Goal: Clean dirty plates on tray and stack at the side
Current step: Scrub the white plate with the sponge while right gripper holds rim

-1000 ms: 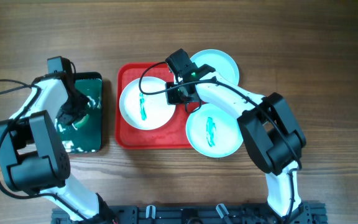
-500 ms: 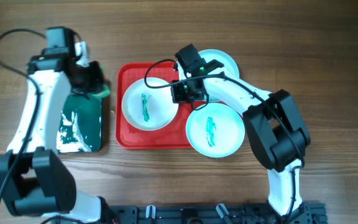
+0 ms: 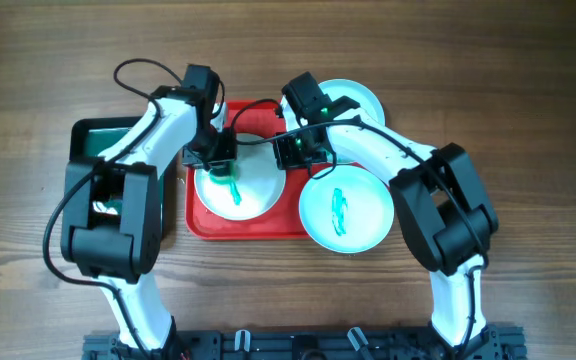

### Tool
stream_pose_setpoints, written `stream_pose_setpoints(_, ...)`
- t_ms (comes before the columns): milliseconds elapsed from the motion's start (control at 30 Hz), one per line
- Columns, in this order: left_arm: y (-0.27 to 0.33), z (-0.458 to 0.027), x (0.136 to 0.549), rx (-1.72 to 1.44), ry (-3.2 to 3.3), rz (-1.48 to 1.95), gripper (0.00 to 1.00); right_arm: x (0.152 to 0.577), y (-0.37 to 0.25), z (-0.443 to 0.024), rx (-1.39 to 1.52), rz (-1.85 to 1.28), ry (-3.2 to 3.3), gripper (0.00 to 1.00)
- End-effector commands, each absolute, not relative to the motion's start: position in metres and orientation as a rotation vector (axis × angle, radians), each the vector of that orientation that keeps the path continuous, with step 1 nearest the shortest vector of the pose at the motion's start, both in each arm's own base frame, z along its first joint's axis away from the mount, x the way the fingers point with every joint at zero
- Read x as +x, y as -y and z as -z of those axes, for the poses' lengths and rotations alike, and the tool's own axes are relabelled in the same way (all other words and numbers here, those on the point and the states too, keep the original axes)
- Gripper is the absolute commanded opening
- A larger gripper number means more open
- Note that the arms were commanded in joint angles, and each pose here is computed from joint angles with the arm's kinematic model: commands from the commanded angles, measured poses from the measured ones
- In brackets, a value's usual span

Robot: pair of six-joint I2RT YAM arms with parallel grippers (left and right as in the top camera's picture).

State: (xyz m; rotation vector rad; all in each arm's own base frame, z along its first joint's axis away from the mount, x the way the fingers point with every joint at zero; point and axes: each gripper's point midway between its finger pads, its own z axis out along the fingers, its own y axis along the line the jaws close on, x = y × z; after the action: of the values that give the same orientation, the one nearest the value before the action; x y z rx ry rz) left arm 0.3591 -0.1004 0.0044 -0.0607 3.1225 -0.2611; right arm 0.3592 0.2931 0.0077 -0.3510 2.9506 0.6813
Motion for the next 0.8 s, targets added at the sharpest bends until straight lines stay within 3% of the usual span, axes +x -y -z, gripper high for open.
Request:
stream_pose_setpoints(0, 0.105, 0.031, 0.296, -0.234, -3.357, 0.259, 0.04, 0.364, -0.3, -0.008, -0.313, -0.72, -2.943, 0.04)
stream_pose_setpoints(67, 0.119, 0.025, 0.28, -0.246, -3.42, 0.378, 0.04, 0.365, -0.301, -0.005, -0.28, -0.729, -2.939, 0.04)
stream_pose_setpoints(167, 0.15, 0.011, 0.26, 0.029, -3.453, 0.681, 0.04, 0.365, -0.301, -0.004, -0.274, -0.73, -2.939, 0.04)
stream_pose_setpoints(267, 0.153, 0.01, 0.253, 0.095, -3.473, 0.659, 0.04, 0.366, -0.299, -0.004, -0.269, -0.729, -2.939, 0.04)
stream_pose_setpoints(300, 0.147, 0.015, 0.258, 0.064, -3.467, 0.567, 0.04, 0.366, -0.299, -0.005, -0.269, -0.73, -2.939, 0.04)
stream_pose_setpoints(367, 0.1, 0.033, 0.287, -0.317, -3.356, -0.003, 0.04, 0.366, -0.299, -0.005, -0.268, -0.73, -2.939, 0.04)
stream_pose_setpoints(433, 0.064, 0.034, 0.316, -0.577, -3.118, -0.338, 0.04, 0.366, -0.299, -0.004, -0.242, -0.731, -2.946, 0.04)
stream_pose_setpoints(567, 0.056, 0.031, 0.363, -0.612, -2.877, -0.374, 0.04, 0.364, -0.298, -0.002, -0.237, -0.726, -2.958, 0.04)
stream_pose_setpoints(767, 0.07, 0.024, 0.361, -0.615, -2.918, -0.26, 0.04, 0.361, -0.296, 0.004, -0.199, -0.718, -2.987, 0.04)
